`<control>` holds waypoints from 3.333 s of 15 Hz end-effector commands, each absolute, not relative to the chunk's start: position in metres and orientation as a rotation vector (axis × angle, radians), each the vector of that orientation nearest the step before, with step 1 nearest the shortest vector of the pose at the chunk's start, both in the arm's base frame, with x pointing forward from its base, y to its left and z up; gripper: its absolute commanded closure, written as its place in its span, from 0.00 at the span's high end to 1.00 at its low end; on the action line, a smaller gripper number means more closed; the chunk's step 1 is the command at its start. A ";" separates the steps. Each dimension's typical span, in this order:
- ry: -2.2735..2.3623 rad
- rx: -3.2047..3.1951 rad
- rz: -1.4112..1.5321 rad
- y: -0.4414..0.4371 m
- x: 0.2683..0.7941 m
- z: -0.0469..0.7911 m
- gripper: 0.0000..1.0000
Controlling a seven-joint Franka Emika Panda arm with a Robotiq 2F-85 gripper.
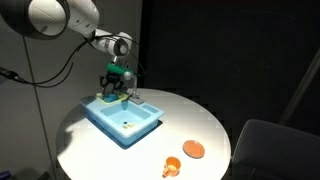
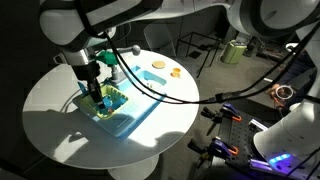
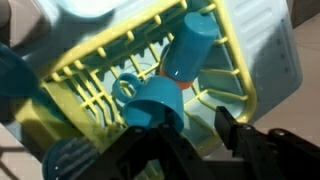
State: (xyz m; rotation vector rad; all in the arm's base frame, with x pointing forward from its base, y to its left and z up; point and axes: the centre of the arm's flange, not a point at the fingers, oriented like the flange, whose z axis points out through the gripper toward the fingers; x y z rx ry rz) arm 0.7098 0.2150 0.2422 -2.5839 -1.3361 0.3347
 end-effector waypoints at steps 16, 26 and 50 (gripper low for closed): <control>-1.359 -2.622 0.299 0.221 0.724 0.274 0.01; -1.325 -2.716 0.226 0.253 0.706 0.325 0.01; -0.984 -3.065 0.115 0.275 0.586 0.414 0.01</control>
